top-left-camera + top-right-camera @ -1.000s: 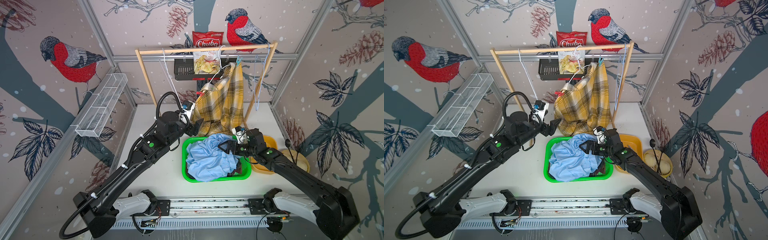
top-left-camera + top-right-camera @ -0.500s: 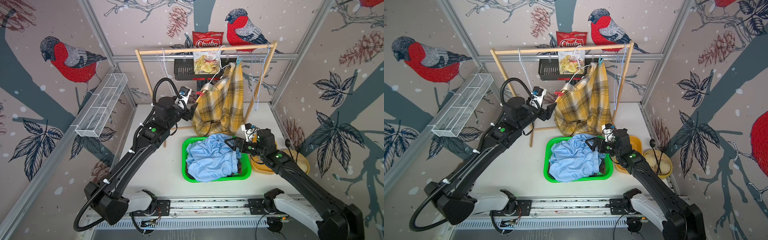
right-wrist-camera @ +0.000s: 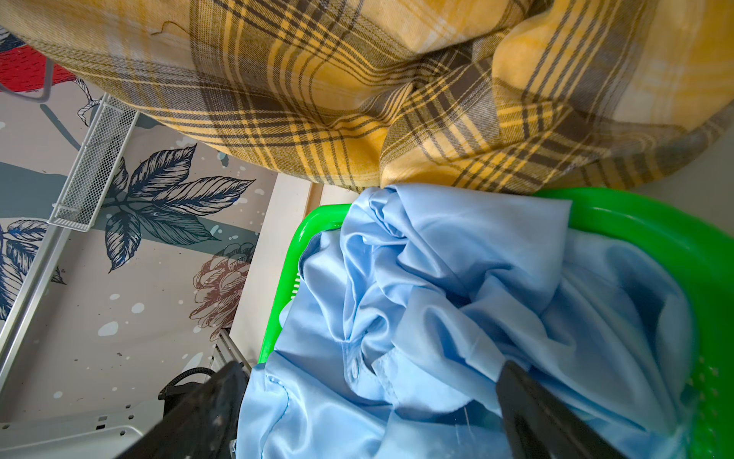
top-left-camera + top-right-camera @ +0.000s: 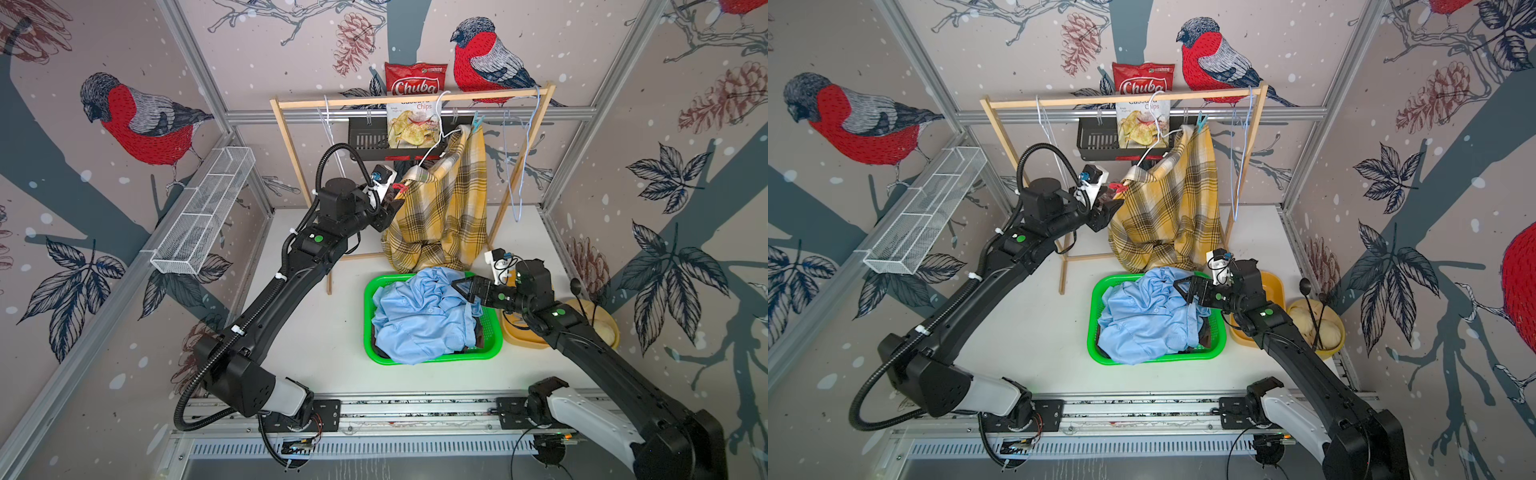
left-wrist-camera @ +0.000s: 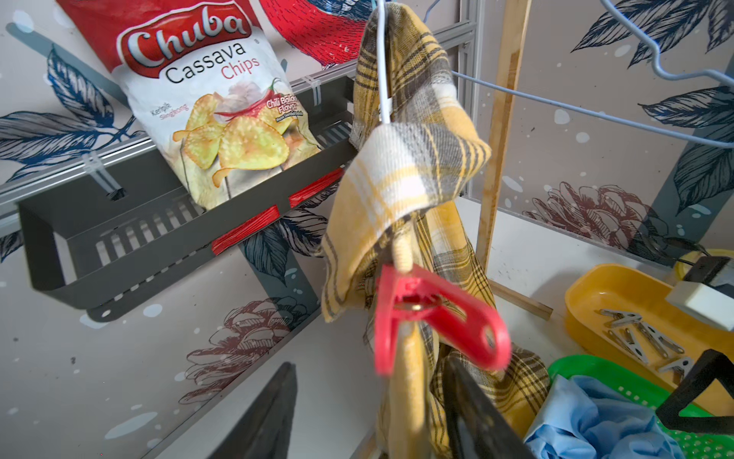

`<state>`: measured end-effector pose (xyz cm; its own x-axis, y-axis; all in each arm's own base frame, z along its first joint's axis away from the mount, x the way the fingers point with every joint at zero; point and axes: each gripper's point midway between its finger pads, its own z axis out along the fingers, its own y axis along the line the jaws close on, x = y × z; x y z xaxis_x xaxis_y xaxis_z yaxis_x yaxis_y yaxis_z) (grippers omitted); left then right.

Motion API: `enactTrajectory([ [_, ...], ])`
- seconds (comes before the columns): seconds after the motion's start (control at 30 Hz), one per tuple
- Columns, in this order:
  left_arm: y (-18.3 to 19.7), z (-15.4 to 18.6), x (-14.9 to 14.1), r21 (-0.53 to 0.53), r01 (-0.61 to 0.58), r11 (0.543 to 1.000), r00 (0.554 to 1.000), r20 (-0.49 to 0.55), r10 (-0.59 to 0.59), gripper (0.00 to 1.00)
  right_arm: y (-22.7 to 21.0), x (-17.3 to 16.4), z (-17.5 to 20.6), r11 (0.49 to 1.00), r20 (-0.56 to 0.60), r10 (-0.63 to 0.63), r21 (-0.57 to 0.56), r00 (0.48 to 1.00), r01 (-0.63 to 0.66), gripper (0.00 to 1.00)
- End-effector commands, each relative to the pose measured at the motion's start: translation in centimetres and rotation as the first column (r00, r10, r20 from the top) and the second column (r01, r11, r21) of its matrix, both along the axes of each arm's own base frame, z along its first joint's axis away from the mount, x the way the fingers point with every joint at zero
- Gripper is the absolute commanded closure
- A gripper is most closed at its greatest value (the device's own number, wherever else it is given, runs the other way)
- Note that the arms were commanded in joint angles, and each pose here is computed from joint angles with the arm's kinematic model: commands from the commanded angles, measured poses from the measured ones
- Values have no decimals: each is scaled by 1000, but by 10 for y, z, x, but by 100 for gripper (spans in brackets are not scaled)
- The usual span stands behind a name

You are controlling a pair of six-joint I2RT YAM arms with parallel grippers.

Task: Remove the clothespins securing long-sleeve shirts to the hanger
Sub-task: Pick up the hanger from the clothesline.

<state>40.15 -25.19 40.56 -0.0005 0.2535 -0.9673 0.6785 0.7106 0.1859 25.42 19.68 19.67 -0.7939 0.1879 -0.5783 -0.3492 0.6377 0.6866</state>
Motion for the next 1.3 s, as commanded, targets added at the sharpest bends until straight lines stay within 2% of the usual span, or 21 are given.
enactTrajectory([
  [0.0, -9, 12, -1, -12, 59, 998, 997, 44, -58, 47, 1, 2, 6, 1000, 24, 4, 13, 1000, -5, 0],
  [0.6, -16, 21, -6, -45, 106, 993, 994, 31, -104, 100, 1, 7, 2, 1000, 24, -5, 7, 1000, 5, 0],
  [0.8, -22, 33, -10, -69, 114, 991, 993, 45, -111, 100, 3, 10, 9, 1000, 44, 0, 2, 999, 0, 0],
  [1.27, 2, 100, -21, -189, -63, 980, 983, 155, 94, 100, 29, 19, 22, 999, 89, 41, -17, 995, -40, 0],
])
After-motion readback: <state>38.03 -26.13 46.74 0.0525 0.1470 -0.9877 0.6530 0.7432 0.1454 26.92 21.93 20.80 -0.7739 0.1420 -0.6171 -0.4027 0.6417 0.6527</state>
